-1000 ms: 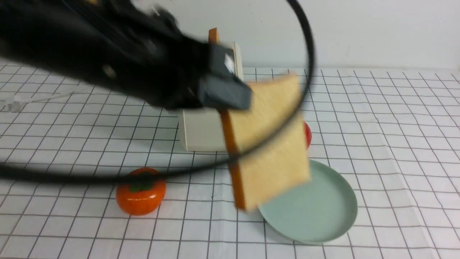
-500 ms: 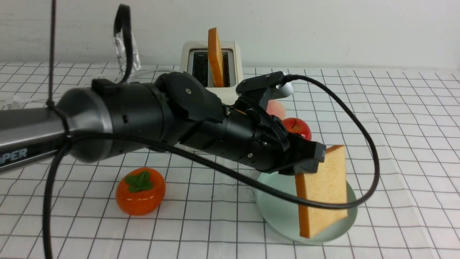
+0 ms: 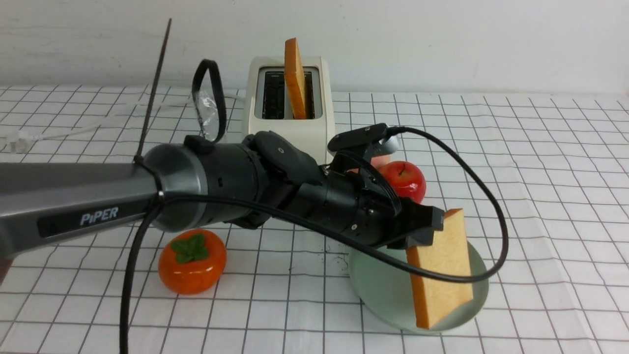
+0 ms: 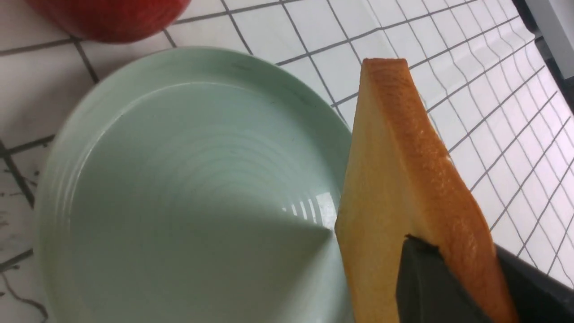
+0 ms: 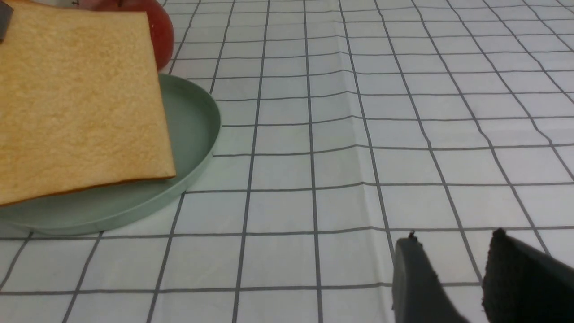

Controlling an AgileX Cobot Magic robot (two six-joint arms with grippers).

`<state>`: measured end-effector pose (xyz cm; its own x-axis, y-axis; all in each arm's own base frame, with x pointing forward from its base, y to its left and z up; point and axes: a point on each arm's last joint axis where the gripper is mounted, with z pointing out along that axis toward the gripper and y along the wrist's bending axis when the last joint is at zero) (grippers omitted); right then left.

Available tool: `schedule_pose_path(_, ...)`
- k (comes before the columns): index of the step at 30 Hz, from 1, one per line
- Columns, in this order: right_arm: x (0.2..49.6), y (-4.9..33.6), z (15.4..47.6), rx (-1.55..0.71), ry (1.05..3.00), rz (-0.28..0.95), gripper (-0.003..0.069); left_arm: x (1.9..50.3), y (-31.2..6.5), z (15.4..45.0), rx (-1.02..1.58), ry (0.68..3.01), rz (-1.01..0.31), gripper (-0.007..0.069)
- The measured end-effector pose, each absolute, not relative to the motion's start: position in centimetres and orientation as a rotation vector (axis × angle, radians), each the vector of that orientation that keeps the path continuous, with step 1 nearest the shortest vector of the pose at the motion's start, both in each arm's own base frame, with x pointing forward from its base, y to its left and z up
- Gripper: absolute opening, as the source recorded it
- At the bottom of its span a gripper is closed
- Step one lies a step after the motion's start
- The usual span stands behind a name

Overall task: Take toasted bread from bread machine on white checkered table place on plate.
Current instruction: 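Place the slice of bread on the plate with the left gripper, then grasp the toast slice in the toaster and pull it up out of the slot with the right gripper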

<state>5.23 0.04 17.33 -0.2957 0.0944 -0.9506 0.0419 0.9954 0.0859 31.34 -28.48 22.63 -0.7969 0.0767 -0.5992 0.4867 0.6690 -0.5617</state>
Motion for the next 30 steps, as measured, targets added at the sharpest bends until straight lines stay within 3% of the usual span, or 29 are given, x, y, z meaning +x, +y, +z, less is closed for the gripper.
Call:
schedule_pose_path(7,5.2,0.0,17.3,0.099,1.871,0.052,0.0242,31.5,-28.5,22.3,0.423,2.343,-0.990,0.0118)
schedule_pose_path(12,5.2,0.0,17.3,0.099,1.871,0.052,0.0242,31.6,-28.5,22.3,0.415,2.338,-0.983,0.0262)
schedule_pose_path(15,5.2,0.0,17.3,0.099,1.871,0.052,0.0242,31.6,-28.4,22.3,0.416,2.337,-0.980,0.0400)
schedule_pose_path(18,5.2,0.0,17.3,0.099,1.871,0.052,0.0242,31.6,-28.3,22.6,0.444,2.327,-0.961,0.0467)
schedule_pose_path(30,5.2,0.0,17.3,0.099,1.871,0.052,0.0242,30.8,-27.2,27.1,0.505,2.179,-0.896,0.0499)
